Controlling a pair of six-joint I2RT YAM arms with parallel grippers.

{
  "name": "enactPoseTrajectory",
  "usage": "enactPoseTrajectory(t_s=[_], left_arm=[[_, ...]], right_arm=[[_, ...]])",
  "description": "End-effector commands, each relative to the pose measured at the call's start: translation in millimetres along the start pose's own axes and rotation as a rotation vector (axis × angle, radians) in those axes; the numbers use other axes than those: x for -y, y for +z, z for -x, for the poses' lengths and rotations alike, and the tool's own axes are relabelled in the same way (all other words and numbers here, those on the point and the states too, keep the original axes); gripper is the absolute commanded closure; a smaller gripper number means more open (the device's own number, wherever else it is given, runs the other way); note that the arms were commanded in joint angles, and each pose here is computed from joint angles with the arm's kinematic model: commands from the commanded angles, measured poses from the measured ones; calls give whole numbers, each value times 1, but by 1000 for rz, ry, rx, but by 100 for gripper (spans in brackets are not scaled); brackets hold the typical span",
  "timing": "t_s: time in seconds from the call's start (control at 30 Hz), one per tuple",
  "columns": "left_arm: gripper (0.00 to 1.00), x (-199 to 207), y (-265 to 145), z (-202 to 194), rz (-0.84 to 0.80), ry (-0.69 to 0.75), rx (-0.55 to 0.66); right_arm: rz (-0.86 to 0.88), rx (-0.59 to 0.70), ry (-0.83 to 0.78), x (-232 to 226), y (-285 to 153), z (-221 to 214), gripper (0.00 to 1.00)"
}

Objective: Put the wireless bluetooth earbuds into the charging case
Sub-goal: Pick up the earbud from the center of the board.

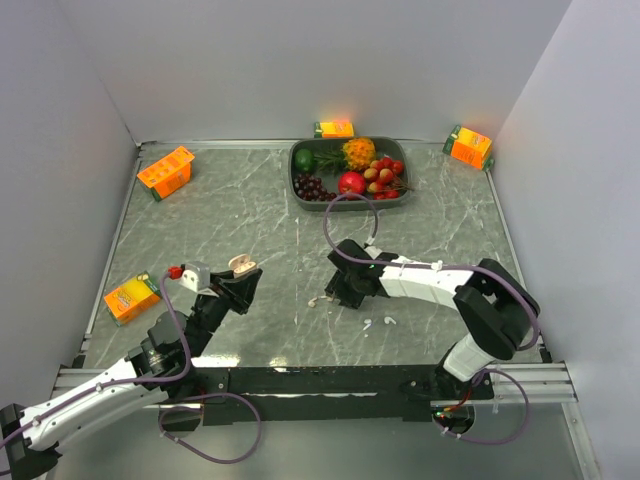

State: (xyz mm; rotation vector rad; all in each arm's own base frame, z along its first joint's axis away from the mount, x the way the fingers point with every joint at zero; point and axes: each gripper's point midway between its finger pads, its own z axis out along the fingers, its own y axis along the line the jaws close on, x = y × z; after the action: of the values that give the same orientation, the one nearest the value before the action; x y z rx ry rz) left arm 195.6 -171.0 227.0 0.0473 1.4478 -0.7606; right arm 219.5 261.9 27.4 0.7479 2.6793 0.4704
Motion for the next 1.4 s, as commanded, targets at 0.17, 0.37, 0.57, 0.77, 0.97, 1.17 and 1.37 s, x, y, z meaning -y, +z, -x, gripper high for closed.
enactPoseTrajectory(t_s=[0.17, 0.37, 0.57, 0.77, 0.97, 1.17, 1.37], left_arm=[[99, 3, 1, 15, 4, -23, 42], [99, 2, 1, 14, 11, -23, 42], [99, 1, 1, 12, 10, -25, 39], [99, 1, 1, 12, 9, -26, 38], [99, 1, 0, 11, 9, -19, 34], [99, 3, 2, 9, -4, -9, 29], [99, 6, 3, 5, -18, 1, 16]], right_arm=[[1, -23, 44, -20, 9, -2, 55], [-11, -41, 54, -18, 13, -5, 57], [-29, -50, 74, -6, 17, -7, 68], [-49, -33, 45, 2, 11, -4, 84], [-52, 118, -133, -6, -19, 29, 100], [-41, 220, -617, -27, -49, 62, 100], [-52, 39, -1035, -22, -25, 45, 100]])
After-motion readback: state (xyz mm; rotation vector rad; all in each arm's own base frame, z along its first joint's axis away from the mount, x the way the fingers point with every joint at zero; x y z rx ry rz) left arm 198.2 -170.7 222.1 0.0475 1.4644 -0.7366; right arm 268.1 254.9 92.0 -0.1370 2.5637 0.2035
